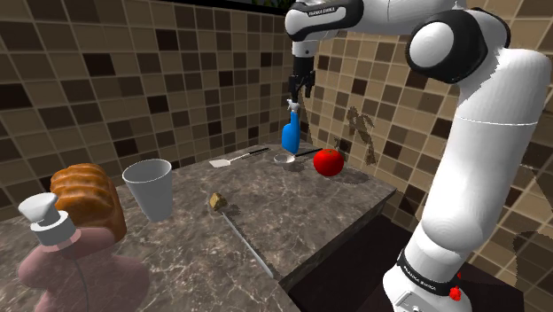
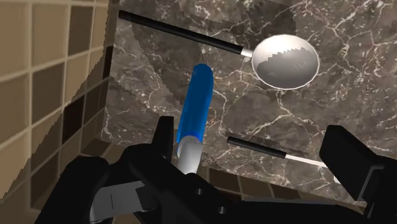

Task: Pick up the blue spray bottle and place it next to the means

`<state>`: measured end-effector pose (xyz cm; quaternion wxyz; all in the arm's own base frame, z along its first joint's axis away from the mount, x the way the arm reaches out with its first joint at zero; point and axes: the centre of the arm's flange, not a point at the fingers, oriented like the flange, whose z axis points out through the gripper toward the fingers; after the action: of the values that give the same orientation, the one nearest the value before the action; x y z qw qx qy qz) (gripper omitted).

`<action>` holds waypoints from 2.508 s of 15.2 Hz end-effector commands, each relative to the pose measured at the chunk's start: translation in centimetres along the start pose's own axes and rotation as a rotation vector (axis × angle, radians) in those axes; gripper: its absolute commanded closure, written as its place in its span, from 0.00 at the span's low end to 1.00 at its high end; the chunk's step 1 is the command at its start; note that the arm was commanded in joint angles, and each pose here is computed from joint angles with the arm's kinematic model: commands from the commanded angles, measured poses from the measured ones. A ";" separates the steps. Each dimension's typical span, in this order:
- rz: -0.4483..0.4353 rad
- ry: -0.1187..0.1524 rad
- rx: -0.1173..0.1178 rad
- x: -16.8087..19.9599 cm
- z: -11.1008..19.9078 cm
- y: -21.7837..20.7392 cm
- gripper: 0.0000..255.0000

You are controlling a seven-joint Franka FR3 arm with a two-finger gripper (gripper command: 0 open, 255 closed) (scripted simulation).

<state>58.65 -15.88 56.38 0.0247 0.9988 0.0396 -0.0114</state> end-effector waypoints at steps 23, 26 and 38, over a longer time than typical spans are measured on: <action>0.011 -0.002 -0.015 3.8 5.1 3.0 1.00; 0.011 -0.002 -0.015 3.8 5.1 3.0 1.00; 0.011 -0.002 -0.015 3.7 -0.2 3.3 1.00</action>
<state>62.54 -18.75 56.06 0.0324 0.9988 0.0344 -0.0118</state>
